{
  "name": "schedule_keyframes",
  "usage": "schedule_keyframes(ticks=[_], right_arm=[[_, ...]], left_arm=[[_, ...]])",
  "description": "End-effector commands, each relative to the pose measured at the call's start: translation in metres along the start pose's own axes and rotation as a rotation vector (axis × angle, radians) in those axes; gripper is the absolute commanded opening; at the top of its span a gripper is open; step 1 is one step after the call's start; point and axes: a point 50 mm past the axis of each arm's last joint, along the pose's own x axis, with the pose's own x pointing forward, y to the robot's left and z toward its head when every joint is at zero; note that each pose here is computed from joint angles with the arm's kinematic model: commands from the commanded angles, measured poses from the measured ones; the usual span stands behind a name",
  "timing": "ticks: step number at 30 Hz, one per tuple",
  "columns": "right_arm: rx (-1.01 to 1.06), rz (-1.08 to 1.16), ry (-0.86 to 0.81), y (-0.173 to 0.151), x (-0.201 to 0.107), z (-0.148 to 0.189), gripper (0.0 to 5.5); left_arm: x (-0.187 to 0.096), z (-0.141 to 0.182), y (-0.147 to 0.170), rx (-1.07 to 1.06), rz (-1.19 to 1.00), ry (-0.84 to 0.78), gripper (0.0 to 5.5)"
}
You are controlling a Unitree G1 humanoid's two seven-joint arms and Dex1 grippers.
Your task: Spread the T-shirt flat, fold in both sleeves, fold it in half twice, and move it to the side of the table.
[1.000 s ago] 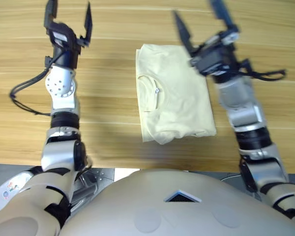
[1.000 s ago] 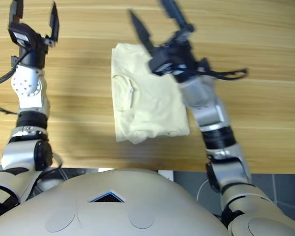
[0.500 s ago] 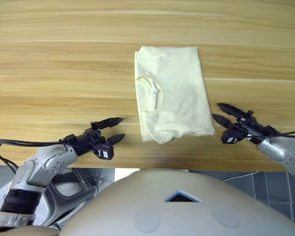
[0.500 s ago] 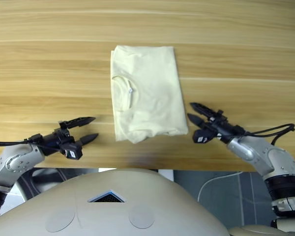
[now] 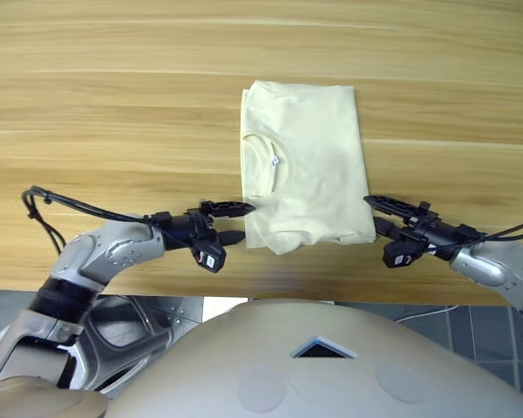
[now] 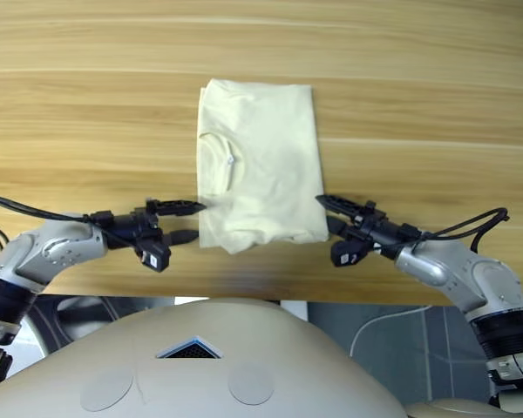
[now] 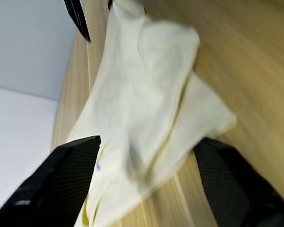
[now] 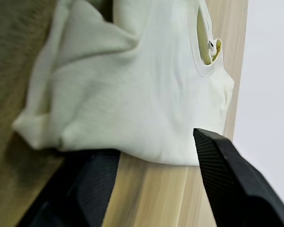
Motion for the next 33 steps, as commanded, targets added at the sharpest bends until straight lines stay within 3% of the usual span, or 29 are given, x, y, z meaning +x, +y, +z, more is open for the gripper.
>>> schedule_keyframes(ticks=[1, 11, 19, 24, 33], right_arm=[[0.032, 0.175, 0.018, 0.024, -0.019, 0.006, 2.77], [0.027, 0.178, -0.043, 0.024, -0.008, 0.015, 2.77], [0.005, 0.189, -0.098, 0.024, 0.009, 0.012, 2.77], [0.000, 0.192, -0.108, 0.024, 0.007, 0.013, 1.86], [0.008, 0.218, -0.106, 0.026, -0.004, 0.013, 0.36]], left_arm=[[0.006, -0.004, -0.034, -0.062, -0.227, 0.000, 3.63], [0.011, -0.004, -0.037, -0.064, -0.254, -0.059, 3.63], [0.020, -0.006, -0.037, -0.064, -0.243, -0.083, 2.32], [0.022, -0.007, -0.041, -0.085, -0.248, -0.088, 1.45], [0.017, -0.015, -0.042, -0.112, -0.220, -0.047, 0.75]])
